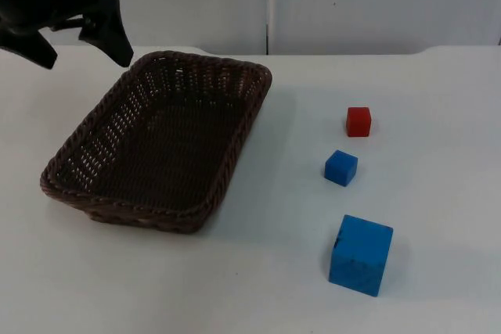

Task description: Pick up the basket with the left hand and place the largest block into the basket with the right hand.

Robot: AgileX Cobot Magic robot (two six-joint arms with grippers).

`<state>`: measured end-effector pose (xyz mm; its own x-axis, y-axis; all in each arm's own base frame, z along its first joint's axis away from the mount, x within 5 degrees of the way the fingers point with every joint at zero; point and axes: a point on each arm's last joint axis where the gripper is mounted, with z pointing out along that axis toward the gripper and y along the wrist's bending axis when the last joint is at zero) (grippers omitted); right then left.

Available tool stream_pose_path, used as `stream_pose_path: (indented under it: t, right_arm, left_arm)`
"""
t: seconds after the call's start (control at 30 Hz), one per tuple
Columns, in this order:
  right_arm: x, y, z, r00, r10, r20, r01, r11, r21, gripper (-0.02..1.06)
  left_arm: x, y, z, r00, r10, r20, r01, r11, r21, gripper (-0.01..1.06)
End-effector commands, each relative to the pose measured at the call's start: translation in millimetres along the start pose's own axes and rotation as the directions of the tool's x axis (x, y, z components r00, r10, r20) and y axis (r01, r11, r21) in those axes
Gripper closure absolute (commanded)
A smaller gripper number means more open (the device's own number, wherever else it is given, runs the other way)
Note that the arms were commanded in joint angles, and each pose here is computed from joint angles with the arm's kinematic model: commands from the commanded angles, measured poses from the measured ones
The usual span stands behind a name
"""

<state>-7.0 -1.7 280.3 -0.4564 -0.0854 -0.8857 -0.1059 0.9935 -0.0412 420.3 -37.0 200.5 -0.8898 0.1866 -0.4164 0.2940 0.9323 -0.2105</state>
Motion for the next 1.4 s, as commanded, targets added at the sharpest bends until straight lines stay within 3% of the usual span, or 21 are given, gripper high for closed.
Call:
stream_pose_path:
  t: [0.0, 0.57, 1.17, 1.3, 1.37]
  right_arm:
    - [0, 0, 0, 1.0, 0.004, 0.005, -0.004, 1.0, 0.007, 0.0]
    - [0, 0, 0, 1.0, 0.003, 0.004, -0.003, 1.0, 0.009, 0.0]
    - [0, 0, 0, 1.0, 0.003, 0.004, -0.003, 1.0, 0.009, 0.0]
    - [0, 0, 0, 1.0, 0.003, 0.004, -0.003, 1.0, 0.009, 0.0]
    - [0, 0, 0, 1.0, 0.003, 0.004, -0.003, 1.0, 0.009, 0.0]
  left_arm:
    - [-4, -3, 5, 1.0, 0.01, -0.002, -0.01, 1.0, 0.028, 0.0]
    - [-25, 19, 69, 0.997, 0.043, -0.064, -0.039, 0.997, 0.069, 0.0]
    - [-8, 28, 114, 0.988, 0.005, -0.157, 0.011, 0.995, 0.103, 0.0]
    - [-7, 28, 114, 0.987, 0.005, -0.158, 0.011, 0.994, 0.104, 0.05]
    - [-7, 28, 114, 0.987, 0.005, -0.158, 0.011, 0.994, 0.104, 0.18]
